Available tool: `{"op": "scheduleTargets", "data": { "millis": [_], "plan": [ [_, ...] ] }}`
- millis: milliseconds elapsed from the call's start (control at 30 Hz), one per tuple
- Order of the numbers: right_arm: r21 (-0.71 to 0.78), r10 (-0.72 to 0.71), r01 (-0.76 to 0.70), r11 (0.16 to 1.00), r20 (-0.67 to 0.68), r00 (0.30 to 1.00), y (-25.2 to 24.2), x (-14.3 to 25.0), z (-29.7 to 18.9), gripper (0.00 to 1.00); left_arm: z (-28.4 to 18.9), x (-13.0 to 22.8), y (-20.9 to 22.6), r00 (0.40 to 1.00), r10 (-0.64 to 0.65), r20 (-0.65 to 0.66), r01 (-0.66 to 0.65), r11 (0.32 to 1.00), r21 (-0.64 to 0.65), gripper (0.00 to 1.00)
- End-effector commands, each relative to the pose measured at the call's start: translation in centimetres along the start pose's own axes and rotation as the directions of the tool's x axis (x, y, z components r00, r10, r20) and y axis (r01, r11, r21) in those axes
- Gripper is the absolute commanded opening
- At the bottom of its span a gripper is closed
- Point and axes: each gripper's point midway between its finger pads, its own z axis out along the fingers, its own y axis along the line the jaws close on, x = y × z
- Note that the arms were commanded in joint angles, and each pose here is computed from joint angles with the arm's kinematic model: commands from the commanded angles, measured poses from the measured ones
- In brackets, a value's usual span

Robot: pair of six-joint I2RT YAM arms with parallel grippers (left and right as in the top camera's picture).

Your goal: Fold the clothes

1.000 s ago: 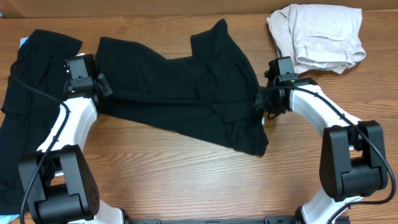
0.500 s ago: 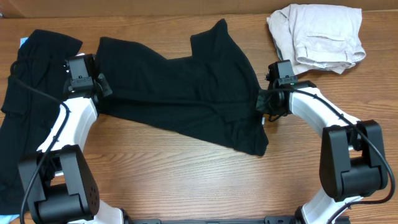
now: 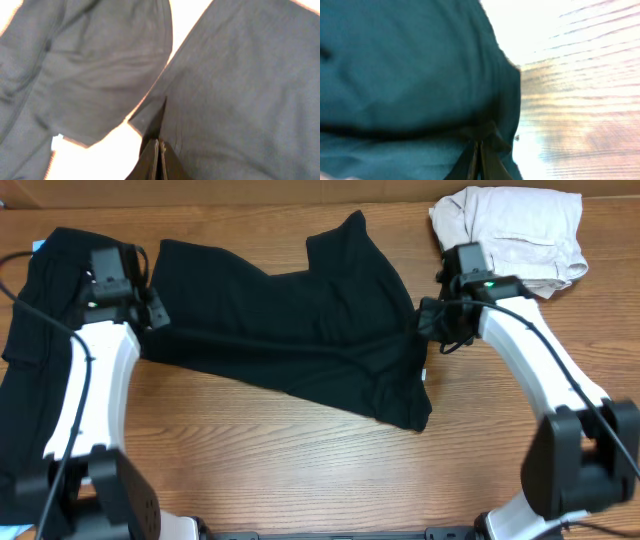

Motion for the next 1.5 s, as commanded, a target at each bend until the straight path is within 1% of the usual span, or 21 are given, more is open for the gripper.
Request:
{"op": "scheduleTargets", "data": {
  "millis": [0, 133, 233, 333, 467, 633, 800, 933, 1000, 1100, 1267, 1367, 1467],
  "plan": [
    [-0.058, -0.009, 0.015, 0.998, 0.103, 0.995, 1.4, -1.3, -5.6, 0.04, -5.2, -2.6, 0.9, 0.998, -0.036, 0.059, 0.035, 0.999, 0.023, 0.04],
    [-0.082, -0.011, 0.021, 0.996, 0.115, 0.993, 1.6, 0.1, -8.7, 0.04, -8.1, -0.8, 1.3, 0.999, -0.012, -0.034, 0.014, 0.999, 0.047, 0.04],
    [-0.081, -0.011, 0.020, 0.997, 0.113, 0.994, 1.3, 1.5, -10.8, 0.04, -9.8, 1.5, 1.7, 0.992, -0.001, -0.130, 0.009, 0.998, 0.060, 0.04],
    [-0.077, -0.010, 0.018, 0.997, 0.104, 0.995, 0.9, 3.1, -12.5, 0.04, -10.9, 4.1, 2.2, 0.972, 0.023, -0.233, -0.010, 0.998, 0.058, 0.04],
    [-0.063, -0.010, 0.015, 0.998, 0.068, 0.998, 0.2, 5.5, -14.1, 0.04, -12.1, 7.5, 3.4, 0.931, 0.050, -0.362, -0.043, 0.999, 0.028, 0.04],
    [-0.037, -0.026, 0.026, 0.999, 0.001, 1.000, -0.8, 8.4, -15.4, 0.04, -13.2, 9.4, 4.2, 0.898, 0.063, -0.435, -0.063, 0.998, 0.013, 0.04],
    [-0.017, -0.027, 0.026, 1.000, -0.045, 0.999, -1.6, 10.6, -16.3, 0.04, -14.2, 9.7, 5.3, 0.902, 0.047, -0.429, -0.063, 0.998, -0.024, 0.04],
    [-0.019, -0.041, 0.040, 0.999, -0.053, 0.998, -1.6, 10.9, -16.4, 0.04, -14.3, 9.7, 7.5, 0.912, -0.066, -0.405, 0.009, 0.990, -0.140, 0.04],
    [-0.031, -0.044, 0.043, 0.999, -0.035, 0.998, -1.3, 10.2, -16.2, 0.04, -13.6, 10.0, 8.0, 0.907, -0.144, -0.396, 0.075, 0.980, -0.185, 0.04],
    [-0.062, -0.074, 0.073, 0.995, -0.010, 0.997, -0.5, 8.9, -15.5, 0.04, -11.8, 10.6, 7.9, 0.904, -0.185, -0.385, 0.109, 0.971, -0.211, 0.04],
    [-0.085, -0.107, 0.109, 0.990, 0.018, 0.994, 0.5, 6.5, -13.5, 0.04, -8.9, 11.3, 9.2, 0.898, -0.304, -0.317, 0.201, 0.927, -0.318, 0.05],
    [-0.094, -0.132, 0.133, 0.987, 0.016, 0.991, 1.0, 5.0, -11.4, 0.04, -7.3, 11.0, 10.0, 0.896, -0.355, -0.267, 0.258, 0.905, -0.337, 0.04],
    [-0.092, -0.138, 0.138, 0.986, 0.009, 0.990, 1.3, 3.7, -9.4, 0.04, -6.0, 10.0, 10.4, 0.897, -0.390, -0.207, 0.313, 0.892, -0.325, 0.04]
  ]
}}
